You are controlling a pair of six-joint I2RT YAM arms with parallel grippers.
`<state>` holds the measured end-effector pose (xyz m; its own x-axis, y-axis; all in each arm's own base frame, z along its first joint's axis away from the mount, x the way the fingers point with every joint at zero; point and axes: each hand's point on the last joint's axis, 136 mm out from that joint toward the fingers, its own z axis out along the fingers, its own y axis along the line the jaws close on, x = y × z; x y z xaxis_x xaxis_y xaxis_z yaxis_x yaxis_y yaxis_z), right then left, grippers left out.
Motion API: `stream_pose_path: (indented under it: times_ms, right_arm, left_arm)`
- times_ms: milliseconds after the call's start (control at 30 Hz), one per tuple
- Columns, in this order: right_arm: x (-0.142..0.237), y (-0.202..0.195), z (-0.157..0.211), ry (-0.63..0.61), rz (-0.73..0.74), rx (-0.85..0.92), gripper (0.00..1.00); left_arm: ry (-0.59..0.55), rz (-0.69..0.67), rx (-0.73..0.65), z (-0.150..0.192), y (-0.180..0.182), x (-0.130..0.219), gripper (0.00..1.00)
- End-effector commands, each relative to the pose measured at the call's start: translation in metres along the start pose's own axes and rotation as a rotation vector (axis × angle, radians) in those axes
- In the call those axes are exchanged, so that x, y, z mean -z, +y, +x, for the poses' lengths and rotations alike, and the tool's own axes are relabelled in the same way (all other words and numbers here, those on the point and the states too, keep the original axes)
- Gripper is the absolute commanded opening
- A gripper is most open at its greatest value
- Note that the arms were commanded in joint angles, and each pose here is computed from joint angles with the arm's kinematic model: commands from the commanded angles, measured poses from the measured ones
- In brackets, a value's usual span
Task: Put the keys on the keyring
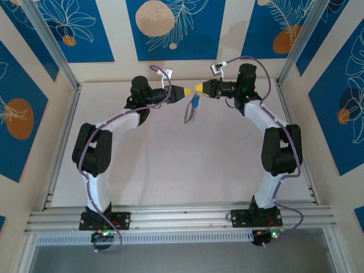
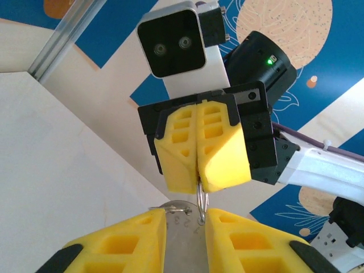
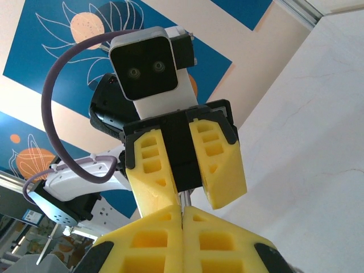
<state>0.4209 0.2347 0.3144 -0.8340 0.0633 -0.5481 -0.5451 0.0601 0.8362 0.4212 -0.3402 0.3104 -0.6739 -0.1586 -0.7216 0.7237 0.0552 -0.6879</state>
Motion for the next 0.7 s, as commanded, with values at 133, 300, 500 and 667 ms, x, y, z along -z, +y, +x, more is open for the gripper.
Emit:
stream_pose_path:
  times_ms: [133, 300, 500, 667]
  right_arm:
    - [-0.001, 0.020, -0.001, -0.005, -0.019, 0.051, 0.00]
    - [-0.004, 0.022, 0.000, 0.000, -0.024, 0.055, 0.00]
    - [-0.007, 0.021, 0.001, 0.002, -0.025, 0.051, 0.00]
    - [-0.008, 0.019, 0.000, 0.001, -0.026, 0.046, 0.00]
  left_arm:
    - [-0.037, 0.018, -0.059, -0.018, -0.017, 0.004, 0.24]
    - [-0.031, 0.033, -0.054, -0.015, -0.020, -0.001, 0.24]
    - [-0.035, 0.045, -0.055, -0.014, -0.023, -0.004, 0.24]
    - [-0.031, 0.055, -0.058, -0.013, -0.027, -0.007, 0.24]
